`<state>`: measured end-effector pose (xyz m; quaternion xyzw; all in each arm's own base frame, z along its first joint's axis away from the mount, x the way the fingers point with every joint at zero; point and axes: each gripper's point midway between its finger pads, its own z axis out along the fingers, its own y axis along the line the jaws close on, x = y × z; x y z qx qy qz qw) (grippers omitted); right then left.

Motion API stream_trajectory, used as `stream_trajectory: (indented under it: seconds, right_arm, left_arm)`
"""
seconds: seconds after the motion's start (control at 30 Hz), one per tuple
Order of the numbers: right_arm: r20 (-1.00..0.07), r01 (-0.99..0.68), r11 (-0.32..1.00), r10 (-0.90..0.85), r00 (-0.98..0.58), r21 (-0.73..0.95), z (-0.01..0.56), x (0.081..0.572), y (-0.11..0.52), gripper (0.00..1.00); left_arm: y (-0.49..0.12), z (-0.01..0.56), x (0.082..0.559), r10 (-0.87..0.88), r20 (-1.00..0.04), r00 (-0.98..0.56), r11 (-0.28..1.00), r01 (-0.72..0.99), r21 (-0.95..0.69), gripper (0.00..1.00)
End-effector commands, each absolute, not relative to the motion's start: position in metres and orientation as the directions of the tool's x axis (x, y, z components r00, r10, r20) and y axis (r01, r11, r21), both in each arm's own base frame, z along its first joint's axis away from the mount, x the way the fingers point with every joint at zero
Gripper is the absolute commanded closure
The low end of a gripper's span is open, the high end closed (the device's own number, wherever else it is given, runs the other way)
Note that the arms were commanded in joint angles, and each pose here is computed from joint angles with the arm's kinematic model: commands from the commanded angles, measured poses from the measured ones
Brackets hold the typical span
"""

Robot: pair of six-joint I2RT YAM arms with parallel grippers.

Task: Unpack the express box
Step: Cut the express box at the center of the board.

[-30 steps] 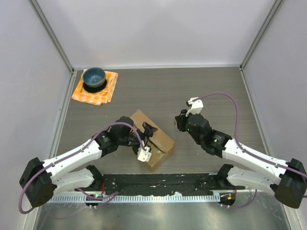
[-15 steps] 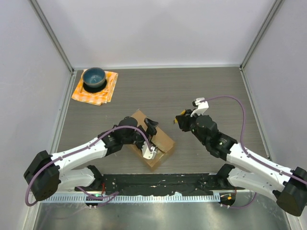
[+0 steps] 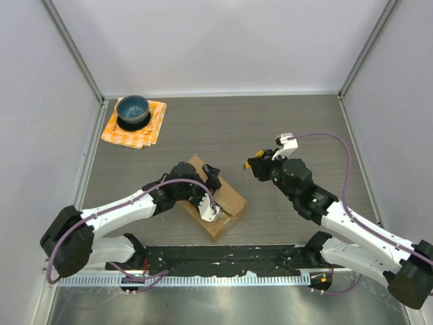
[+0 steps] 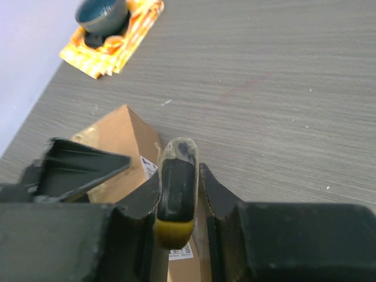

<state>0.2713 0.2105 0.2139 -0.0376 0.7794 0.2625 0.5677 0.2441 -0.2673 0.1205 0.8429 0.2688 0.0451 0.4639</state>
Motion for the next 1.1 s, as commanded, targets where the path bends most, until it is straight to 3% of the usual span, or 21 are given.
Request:
stream_trajectory:
  seconds: [0.0,0.07,0.1,0.13,0.2,0.23,0.33,0.37,0.4,0.43,0.5,0.53,0.6,0.8,1.0,1.07]
  right_arm:
    - [-0.909,-0.377,0.835,0.309,-0.280,0.400,0.253,0.263,0.200,0.99]
    - [-0.910,-0.367,0.842,0.309,-0.277,0.397,0.253,0.258,0.193,0.99]
    - [-0.912,-0.365,0.842,0.313,-0.267,0.396,0.256,0.257,0.190,0.99]
    - [-0.913,-0.359,0.847,0.311,-0.264,0.392,0.258,0.251,0.184,0.99]
    - [-0.918,-0.357,0.851,0.313,-0.243,0.385,0.266,0.248,0.177,0.99]
    - [-0.920,-0.351,0.854,0.318,-0.230,0.383,0.271,0.245,0.171,0.99]
    - [-0.929,-0.348,0.864,0.309,-0.202,0.363,0.281,0.242,0.163,0.99]
    - [-0.931,-0.345,0.867,0.310,-0.192,0.360,0.285,0.242,0.161,0.99]
    - [-0.935,-0.343,0.871,0.310,-0.170,0.351,0.294,0.242,0.158,0.99]
    - [-0.939,-0.336,0.878,0.302,-0.165,0.341,0.296,0.241,0.155,0.99]
    - [-0.940,-0.318,0.884,0.319,-0.123,0.342,0.311,0.239,0.145,0.99]
    - [-0.942,-0.309,0.890,0.313,-0.123,0.336,0.311,0.238,0.141,0.99]
    - [-0.937,-0.294,0.890,0.334,-0.098,0.348,0.322,0.234,0.132,0.99]
    - [-0.934,-0.374,0.858,0.344,-0.091,0.353,0.338,0.216,0.133,0.99]
    - [-0.930,-0.614,0.721,0.362,-0.062,0.322,0.385,0.196,0.173,0.99]
    - [-0.939,-0.759,0.587,0.332,-0.092,0.282,0.390,0.179,0.206,0.99]
  left_arm:
    - [-0.247,0.087,0.251,0.598,-0.177,0.781,-0.526,0.550,0.648,0.13]
    - [-0.247,0.086,0.260,0.626,-0.156,0.764,-0.534,0.566,0.628,0.29]
    - [-0.249,0.090,0.264,0.664,-0.195,0.722,-0.471,0.607,0.641,0.41]
    - [-0.259,0.102,0.275,0.683,-0.215,0.698,-0.409,0.609,0.679,0.59]
    - [-0.255,0.112,0.293,0.787,-0.224,0.575,-0.293,0.667,0.685,0.69]
    - [-0.255,0.127,0.309,0.860,-0.271,0.432,-0.141,0.712,0.687,0.70]
    - [-0.243,0.130,0.327,0.943,-0.318,0.099,0.120,0.789,0.602,0.79]
    - [-0.226,0.131,0.337,0.969,-0.245,-0.026,0.178,0.761,0.623,0.85]
    - [-0.215,0.130,0.343,0.971,-0.205,-0.126,0.228,0.754,0.616,0.99]
    - [-0.203,0.138,0.343,0.934,-0.191,-0.303,0.357,0.735,0.577,1.00]
    - [-0.168,0.113,0.342,0.853,-0.068,-0.518,0.479,0.724,0.496,1.00]
    - [-0.169,0.121,0.352,0.780,-0.140,-0.610,0.590,0.643,0.487,1.00]
    - [-0.152,0.121,0.362,0.692,-0.175,-0.700,0.684,0.560,0.467,1.00]
    - [-0.152,0.161,0.388,0.387,-0.410,-0.826,0.906,0.258,0.335,1.00]
    - [-0.169,0.178,0.372,0.195,-0.469,-0.861,0.979,0.143,0.145,1.00]
    - [-0.178,0.184,0.362,0.081,-0.450,-0.889,0.994,0.107,-0.032,1.00]
